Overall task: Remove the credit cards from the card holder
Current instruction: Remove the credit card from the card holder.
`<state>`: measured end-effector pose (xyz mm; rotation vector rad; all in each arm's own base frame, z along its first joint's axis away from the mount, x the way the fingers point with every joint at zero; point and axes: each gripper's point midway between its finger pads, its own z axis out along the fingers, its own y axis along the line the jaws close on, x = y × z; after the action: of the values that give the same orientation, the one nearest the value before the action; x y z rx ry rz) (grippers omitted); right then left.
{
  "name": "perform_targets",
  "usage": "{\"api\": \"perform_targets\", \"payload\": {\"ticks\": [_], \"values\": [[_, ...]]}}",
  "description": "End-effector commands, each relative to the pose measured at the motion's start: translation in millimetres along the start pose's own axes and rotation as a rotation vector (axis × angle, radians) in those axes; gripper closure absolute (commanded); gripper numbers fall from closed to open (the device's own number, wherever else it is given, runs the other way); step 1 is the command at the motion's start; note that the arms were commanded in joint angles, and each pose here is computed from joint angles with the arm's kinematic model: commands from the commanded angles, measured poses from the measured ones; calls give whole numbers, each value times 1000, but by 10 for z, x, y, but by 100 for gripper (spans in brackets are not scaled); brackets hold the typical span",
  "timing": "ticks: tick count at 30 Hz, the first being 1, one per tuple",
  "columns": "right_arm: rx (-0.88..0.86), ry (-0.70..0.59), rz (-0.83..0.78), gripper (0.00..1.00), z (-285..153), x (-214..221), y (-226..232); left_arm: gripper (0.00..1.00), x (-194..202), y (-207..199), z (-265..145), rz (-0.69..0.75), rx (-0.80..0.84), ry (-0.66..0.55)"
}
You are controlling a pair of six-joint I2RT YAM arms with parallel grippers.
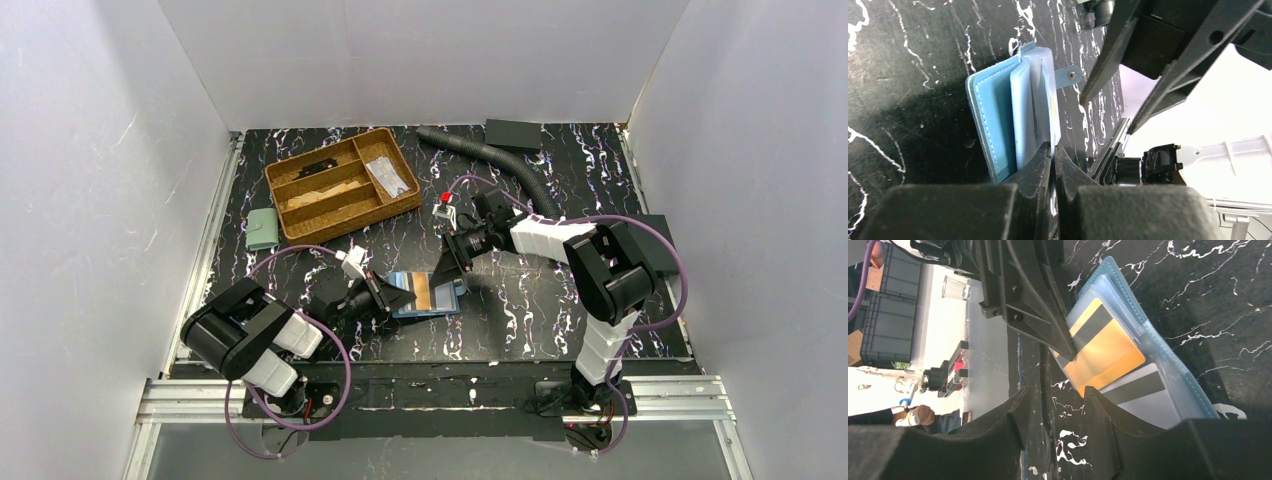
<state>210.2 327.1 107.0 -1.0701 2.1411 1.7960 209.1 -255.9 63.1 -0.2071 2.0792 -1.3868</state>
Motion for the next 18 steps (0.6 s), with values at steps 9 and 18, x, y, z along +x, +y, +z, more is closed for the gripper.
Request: {"api": "perform_targets", "payload": {"ticks": [9, 18], "values": [[15, -6, 44, 46, 28, 24, -125, 100, -278, -532, -49, 76, 195, -102], [-69, -43, 55, 45, 29, -64, 34, 100, -320, -654, -103, 79, 233, -120]]}}
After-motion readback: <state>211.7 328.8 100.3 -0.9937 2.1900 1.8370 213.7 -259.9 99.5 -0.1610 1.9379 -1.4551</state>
